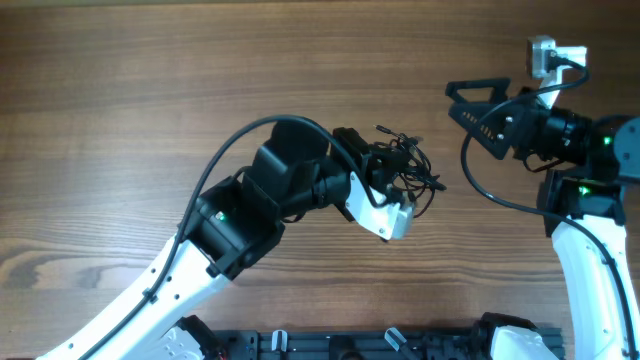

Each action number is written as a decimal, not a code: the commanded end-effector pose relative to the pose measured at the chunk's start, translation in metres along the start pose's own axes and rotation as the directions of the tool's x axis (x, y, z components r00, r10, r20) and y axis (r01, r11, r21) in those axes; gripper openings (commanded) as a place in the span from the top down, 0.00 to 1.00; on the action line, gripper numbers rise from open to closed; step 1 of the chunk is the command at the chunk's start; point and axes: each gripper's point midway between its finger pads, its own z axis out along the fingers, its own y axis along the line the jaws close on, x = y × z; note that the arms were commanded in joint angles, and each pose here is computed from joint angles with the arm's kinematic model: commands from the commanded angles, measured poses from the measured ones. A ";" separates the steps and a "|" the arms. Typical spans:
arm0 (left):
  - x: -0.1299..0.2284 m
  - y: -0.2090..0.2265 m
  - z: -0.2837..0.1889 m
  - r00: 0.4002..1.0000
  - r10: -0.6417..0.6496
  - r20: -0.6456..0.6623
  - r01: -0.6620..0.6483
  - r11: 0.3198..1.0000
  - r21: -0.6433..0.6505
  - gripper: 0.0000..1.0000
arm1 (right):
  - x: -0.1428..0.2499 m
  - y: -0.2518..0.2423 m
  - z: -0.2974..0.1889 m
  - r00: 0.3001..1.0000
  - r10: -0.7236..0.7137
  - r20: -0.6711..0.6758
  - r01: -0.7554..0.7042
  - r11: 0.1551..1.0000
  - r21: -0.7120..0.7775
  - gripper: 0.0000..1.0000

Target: Untangle cables

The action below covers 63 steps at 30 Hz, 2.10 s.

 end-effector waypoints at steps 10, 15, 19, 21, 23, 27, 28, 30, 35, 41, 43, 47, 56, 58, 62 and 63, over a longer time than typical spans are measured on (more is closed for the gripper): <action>-0.022 -0.002 -0.008 0.973 -0.154 0.171 0.143 0.987 0.074 0.96 | 0.008 0.016 -0.031 0.938 -0.333 0.099 0.269 0.875 0.402 0.01; -0.026 -0.003 -0.009 0.969 -0.155 0.190 0.141 0.986 0.084 0.96 | 0.037 0.038 -0.030 0.922 -0.387 0.010 0.361 0.868 0.342 0.00; -0.025 -0.003 -0.009 0.970 -0.156 0.189 0.142 0.986 0.084 0.96 | 0.052 0.046 -0.022 0.932 -0.361 -0.042 0.361 0.907 0.217 0.00; -0.025 -0.003 -0.009 0.970 -0.156 0.189 0.142 0.986 0.084 0.96 | 0.053 0.042 -0.021 0.939 -0.341 -0.049 0.343 0.916 0.205 0.00; -0.025 -0.003 -0.009 0.970 -0.156 0.189 0.142 0.986 0.084 0.96 | 0.053 0.038 -0.021 0.944 -0.327 -0.051 0.330 0.921 0.208 0.00; -0.014 0.001 -0.007 0.980 -0.154 0.129 0.149 0.988 0.050 0.96 | 0.051 0.026 -0.021 0.954 -0.295 -0.051 0.299 0.927 0.228 0.01; -0.012 0.002 -0.007 0.981 -0.157 0.115 0.153 0.987 0.042 0.96 | 0.051 0.020 -0.021 0.960 -0.274 -0.049 0.278 0.928 0.249 0.01; -0.007 0.004 -0.006 0.983 -0.160 0.087 0.158 0.987 0.027 0.96 | 0.053 0.004 -0.023 0.976 -0.212 -0.047 0.216 0.931 0.294 0.05; 0.015 0.011 -0.006 0.976 -0.218 -0.028 0.217 0.976 -0.036 0.96 | 0.062 -0.009 -0.024 0.987 -0.148 -0.068 0.162 0.938 0.305 0.12; 0.030 0.016 -0.007 0.952 -0.290 -0.097 0.281 0.955 -0.093 0.96 | 0.066 -0.010 -0.024 0.984 -0.158 -0.084 0.176 0.937 0.301 0.24; 0.032 0.016 -0.007 0.938 -0.330 -0.108 0.319 0.942 -0.103 0.96 | 0.066 -0.010 -0.024 0.984 -0.158 -0.084 0.176 0.937 0.301 0.26; 0.035 0.012 -0.007 0.896 -0.428 -0.114 0.418 0.902 -0.106 0.96 | 0.069 -0.004 -0.022 0.971 -0.212 -0.110 0.234 0.937 0.258 0.30; 0.034 0.014 -0.007 0.720 -0.691 -0.066 0.680 0.721 -0.136 0.96 | 0.083 -0.001 -0.022 0.954 -0.256 -0.158 0.286 0.935 0.211 0.29; 0.034 0.014 -0.007 0.665 -0.745 -0.055 0.733 0.665 -0.140 0.96 | 0.085 0.000 -0.022 0.943 -0.287 -0.168 0.317 0.928 0.194 0.29; 0.033 0.016 -0.007 0.555 -0.831 -0.025 0.820 0.552 -0.149 0.96 | 0.087 0.003 -0.022 0.944 -0.285 -0.169 0.313 0.934 0.173 0.29; 0.033 0.016 -0.007 0.539 -0.842 -0.020 0.831 0.536 -0.150 0.96 | 0.088 0.003 -0.022 0.944 -0.282 -0.170 0.310 0.935 0.174 0.29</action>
